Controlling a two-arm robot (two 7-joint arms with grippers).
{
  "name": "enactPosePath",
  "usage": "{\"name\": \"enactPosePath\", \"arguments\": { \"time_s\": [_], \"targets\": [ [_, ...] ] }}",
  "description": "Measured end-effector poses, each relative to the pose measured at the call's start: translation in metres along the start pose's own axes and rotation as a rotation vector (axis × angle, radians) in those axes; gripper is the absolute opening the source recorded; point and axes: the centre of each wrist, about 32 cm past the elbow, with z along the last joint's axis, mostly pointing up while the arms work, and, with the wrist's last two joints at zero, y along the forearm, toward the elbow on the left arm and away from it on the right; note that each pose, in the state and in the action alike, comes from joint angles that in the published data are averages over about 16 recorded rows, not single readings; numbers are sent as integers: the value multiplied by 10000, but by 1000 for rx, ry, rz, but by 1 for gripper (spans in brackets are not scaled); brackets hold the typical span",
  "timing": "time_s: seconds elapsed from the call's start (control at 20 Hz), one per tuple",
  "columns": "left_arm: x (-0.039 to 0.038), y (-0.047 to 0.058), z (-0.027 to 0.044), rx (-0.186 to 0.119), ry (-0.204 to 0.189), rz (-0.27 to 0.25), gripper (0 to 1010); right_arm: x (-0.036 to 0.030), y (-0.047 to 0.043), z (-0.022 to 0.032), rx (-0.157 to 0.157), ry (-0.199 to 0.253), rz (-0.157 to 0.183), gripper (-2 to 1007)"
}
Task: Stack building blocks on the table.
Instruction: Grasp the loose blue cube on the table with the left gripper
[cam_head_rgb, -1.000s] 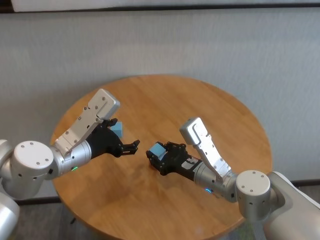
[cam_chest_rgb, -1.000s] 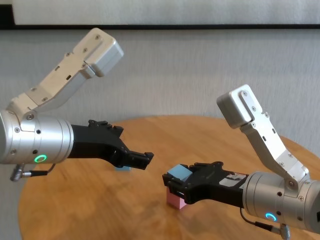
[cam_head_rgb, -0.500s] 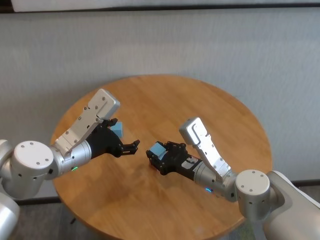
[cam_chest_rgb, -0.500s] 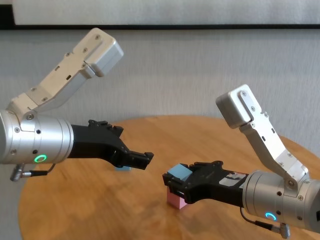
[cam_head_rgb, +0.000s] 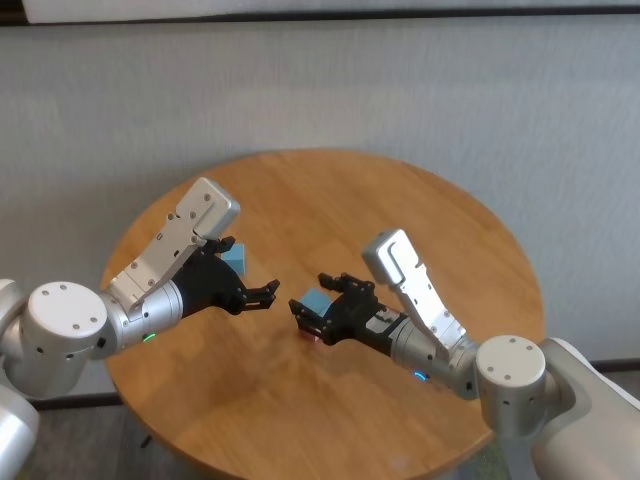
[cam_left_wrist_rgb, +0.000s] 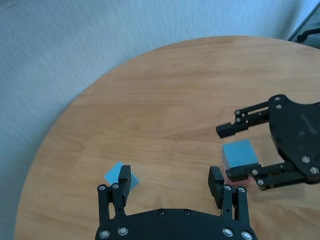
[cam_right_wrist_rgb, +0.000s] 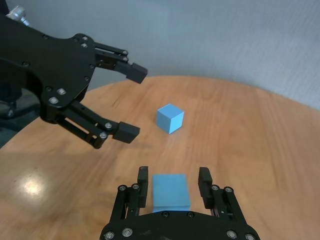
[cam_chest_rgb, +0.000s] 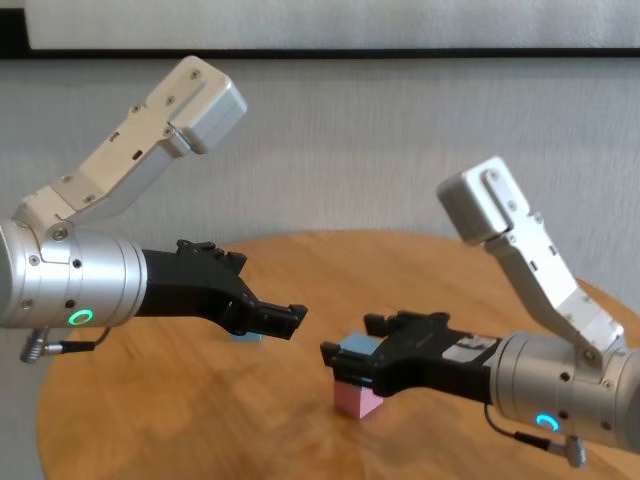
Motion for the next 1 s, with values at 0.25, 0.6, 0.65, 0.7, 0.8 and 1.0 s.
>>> {"name": "enactPosePath", "arguments": {
  "time_s": [0.25,0.6,0.65,0.7,0.8,1.0],
  "targets": [
    [0,0,0,0,0,0,1001,43,-49,68,24,8,-16,742],
    [0,0,0,0,0,0,1001,161,-215,200,76,43,-62,923],
    [0,0,0,0,0,0,1001,182,-249,219,84,49,-71,941],
    [0,0,0,0,0,0,1001,203,-285,237,91,54,-80,956],
    [0,0,0,0,0,0,1001,256,-364,270,106,65,-100,978],
    [0,0,0,0,0,0,1001,396,-545,309,128,79,-148,1001]
  ]
}}
